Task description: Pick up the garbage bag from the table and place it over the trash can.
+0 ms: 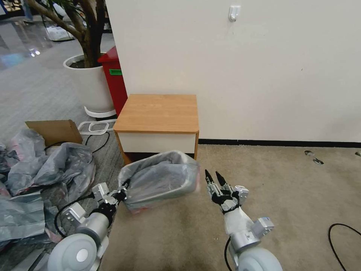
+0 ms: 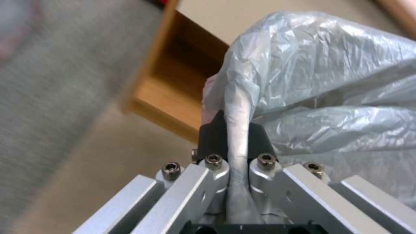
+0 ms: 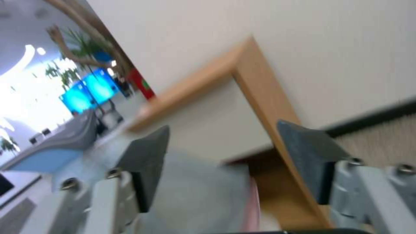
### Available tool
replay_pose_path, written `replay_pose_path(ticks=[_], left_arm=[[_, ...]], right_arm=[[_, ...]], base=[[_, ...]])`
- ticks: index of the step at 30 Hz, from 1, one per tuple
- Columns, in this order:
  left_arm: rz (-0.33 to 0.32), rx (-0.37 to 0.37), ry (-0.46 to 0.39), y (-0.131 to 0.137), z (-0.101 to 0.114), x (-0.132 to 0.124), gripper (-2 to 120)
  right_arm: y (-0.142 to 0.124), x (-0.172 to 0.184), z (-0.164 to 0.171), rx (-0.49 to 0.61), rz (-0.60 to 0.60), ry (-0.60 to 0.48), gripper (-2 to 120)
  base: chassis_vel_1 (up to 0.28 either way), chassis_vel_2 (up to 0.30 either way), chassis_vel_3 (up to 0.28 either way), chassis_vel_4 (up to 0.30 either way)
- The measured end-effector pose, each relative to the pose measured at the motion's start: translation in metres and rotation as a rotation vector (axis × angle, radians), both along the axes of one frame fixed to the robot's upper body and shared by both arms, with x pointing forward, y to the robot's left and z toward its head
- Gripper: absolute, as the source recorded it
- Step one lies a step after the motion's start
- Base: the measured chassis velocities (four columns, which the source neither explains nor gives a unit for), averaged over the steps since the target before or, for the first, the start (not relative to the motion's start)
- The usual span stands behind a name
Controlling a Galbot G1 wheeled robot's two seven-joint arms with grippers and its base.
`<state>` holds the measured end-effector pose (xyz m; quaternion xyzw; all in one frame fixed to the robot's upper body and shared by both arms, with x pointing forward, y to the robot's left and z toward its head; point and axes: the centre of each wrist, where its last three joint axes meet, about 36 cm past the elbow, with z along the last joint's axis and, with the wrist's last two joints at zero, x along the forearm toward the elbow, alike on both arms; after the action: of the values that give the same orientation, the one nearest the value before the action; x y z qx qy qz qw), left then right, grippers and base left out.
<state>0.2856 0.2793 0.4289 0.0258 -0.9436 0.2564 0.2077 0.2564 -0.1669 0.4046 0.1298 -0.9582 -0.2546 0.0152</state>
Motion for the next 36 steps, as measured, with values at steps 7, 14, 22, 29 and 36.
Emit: replay_pose_path(ticks=[7, 14, 22, 29, 36], left_arm=[[-0.052, 0.266, -0.035, -0.016, -0.004, -0.008, 0], [-0.149, 0.506, -0.119, -0.037, -0.007, -0.017, 0], [-0.159, 0.520, -0.117, -0.053, -0.016, -0.021, 0], [-0.158, 0.544, -0.110, -0.051, -0.021, -0.023, 0], [-0.153, 0.549, -0.105, -0.050, -0.025, -0.023, 0]], right_arm=[[-0.012, 0.018, 0.029, -0.239, 0.016, -0.263, 90], [-0.014, 0.037, 0.036, -0.707, 0.325, -0.432, 71], [0.023, 0.053, 0.053, -0.874, 0.569, -0.239, 41], [0.053, 0.072, 0.067, -0.978, 0.702, -0.089, 16], [0.069, 0.094, 0.063, -1.057, 0.758, -0.058, 0]], base=[[0.000, 0.000, 0.000, 0.000], [0.000, 0.000, 0.000, 0.000], [0.000, 0.000, 0.000, 0.000], [0.000, 0.000, 0.000, 0.000], [0.000, 0.000, 0.000, 0.000]])
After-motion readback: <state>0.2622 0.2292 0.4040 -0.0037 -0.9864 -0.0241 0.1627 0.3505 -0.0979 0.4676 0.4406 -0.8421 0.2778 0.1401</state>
